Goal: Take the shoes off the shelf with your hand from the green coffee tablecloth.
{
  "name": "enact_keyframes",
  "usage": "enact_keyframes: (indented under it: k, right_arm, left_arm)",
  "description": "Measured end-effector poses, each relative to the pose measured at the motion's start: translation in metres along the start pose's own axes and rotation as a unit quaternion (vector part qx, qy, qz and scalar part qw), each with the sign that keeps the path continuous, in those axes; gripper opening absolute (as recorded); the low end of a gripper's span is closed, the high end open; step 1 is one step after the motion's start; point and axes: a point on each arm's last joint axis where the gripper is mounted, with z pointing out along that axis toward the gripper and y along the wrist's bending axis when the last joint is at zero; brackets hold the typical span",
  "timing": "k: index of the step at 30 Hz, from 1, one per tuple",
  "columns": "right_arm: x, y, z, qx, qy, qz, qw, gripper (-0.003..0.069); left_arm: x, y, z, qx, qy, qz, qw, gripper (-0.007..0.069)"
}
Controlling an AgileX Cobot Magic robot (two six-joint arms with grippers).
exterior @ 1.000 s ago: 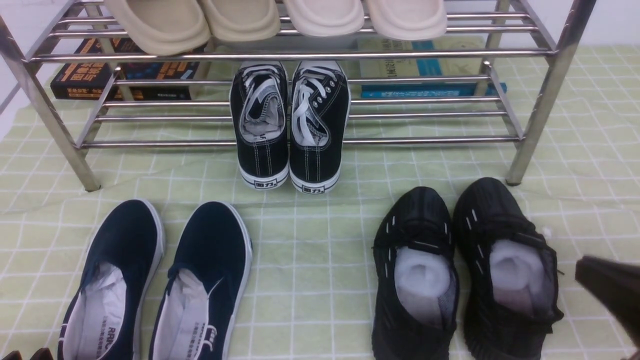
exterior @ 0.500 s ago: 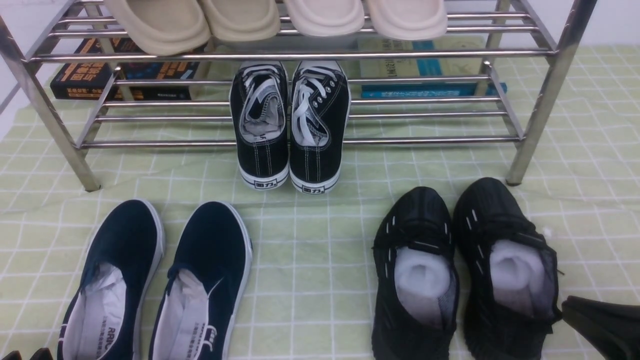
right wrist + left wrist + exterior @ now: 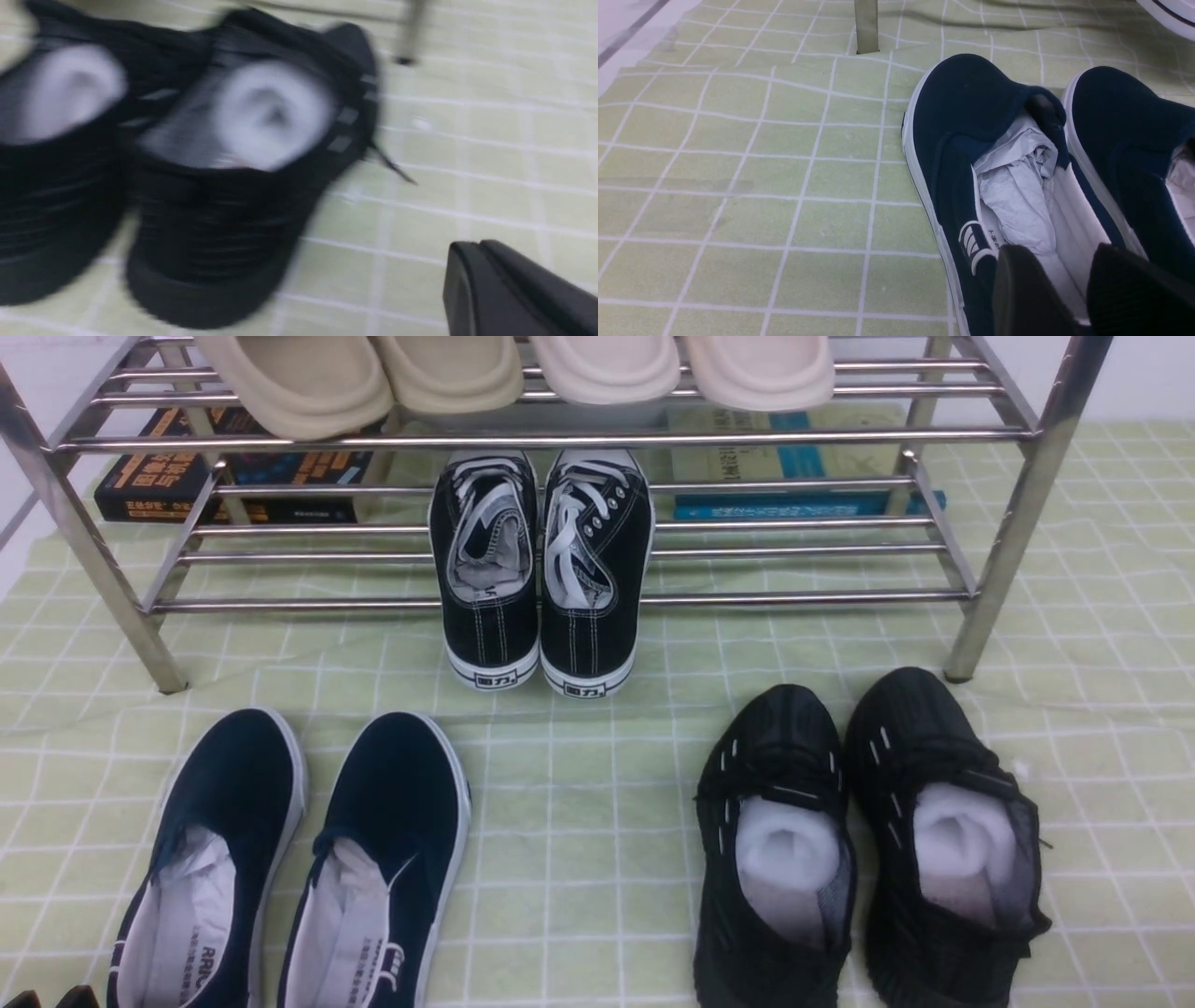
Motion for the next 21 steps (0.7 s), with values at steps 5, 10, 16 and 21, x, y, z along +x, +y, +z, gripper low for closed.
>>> enact_keyframes:
  k: [5,10,16,21]
  right_arm:
    - [0.0004,-0.0036,-0.0066,0.035,-0.014,0.013,0.999,0.001]
    - [0.0008,-0.0038,-0.0068,0.038,-0.011,0.014,0.999,0.0012]
    - [0.0009,-0.0038,-0.0068,0.038,-0.01,0.014,0.999,0.0016]
    - [0.0009,-0.0038,-0.0068,0.038,-0.01,0.014,0.999,0.0022]
  left_arm:
    - [-0.0001,0.0001,-0.0001,0.0,-0.001,0.001,1.0,0.0242]
    - [-0.0001,0.0002,-0.0001,-0.001,-0.001,0.002,1.0,0.0242]
    - [0.0,0.0004,-0.0001,-0.002,0.0,0.005,1.0,0.0242]
    - [0.0,0.0006,-0.0001,-0.003,-0.001,0.009,1.0,0.0242]
